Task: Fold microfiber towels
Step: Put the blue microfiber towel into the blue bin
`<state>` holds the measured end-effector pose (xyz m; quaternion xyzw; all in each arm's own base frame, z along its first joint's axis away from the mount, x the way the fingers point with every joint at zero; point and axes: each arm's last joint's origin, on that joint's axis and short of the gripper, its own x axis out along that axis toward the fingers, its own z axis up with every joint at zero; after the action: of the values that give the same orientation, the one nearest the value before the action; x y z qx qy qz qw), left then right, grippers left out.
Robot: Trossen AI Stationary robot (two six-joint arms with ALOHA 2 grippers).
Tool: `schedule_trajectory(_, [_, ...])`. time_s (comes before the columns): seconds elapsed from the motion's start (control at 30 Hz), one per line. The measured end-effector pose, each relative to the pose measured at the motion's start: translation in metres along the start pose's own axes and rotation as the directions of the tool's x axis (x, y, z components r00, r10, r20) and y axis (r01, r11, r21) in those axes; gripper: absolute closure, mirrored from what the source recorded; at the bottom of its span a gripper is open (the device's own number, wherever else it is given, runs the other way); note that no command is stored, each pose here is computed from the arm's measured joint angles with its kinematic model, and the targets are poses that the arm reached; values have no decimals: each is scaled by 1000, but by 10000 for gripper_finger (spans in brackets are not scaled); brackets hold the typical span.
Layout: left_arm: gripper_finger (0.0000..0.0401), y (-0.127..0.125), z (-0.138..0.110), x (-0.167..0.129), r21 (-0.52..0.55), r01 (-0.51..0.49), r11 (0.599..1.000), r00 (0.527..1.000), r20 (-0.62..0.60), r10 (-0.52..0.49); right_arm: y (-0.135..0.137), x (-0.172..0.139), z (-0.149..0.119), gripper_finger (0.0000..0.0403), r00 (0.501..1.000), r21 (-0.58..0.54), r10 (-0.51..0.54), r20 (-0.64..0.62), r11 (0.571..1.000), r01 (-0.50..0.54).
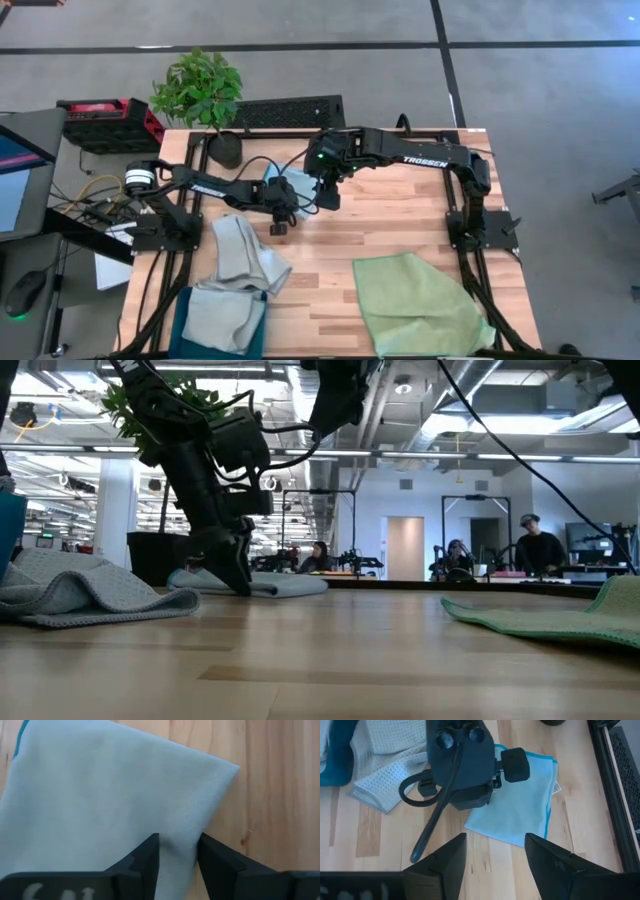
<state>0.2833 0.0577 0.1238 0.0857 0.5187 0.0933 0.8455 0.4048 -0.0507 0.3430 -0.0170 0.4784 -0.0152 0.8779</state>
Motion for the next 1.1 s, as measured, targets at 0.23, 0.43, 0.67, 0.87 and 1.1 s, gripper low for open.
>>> schedule_trajectory(0.23, [389,-1,-3,0,21,22,1000,999,-29,-21,0,0,0,178,1000,1,0,0,1000,0])
schedule_trajectory(0.43, [397,-2,-5,-2,-92,56,994,997,-42,-60,-2,-2,-1,178,1000,5,-3,-2,1000,3])
schedule_trajectory(0.67, [399,-2,-8,-22,-205,128,970,989,-51,-142,-6,-20,-4,178,1000,62,-12,14,998,11])
schedule_trajectory(0.87, [400,-1,-13,-52,-270,160,949,980,-68,-185,1,-40,-9,178,1000,116,-2,1,993,2])
schedule_trajectory(1.1, [401,-11,-24,-95,-397,227,889,956,-85,-281,13,-56,-10,178,1000,156,12,29,988,-16])
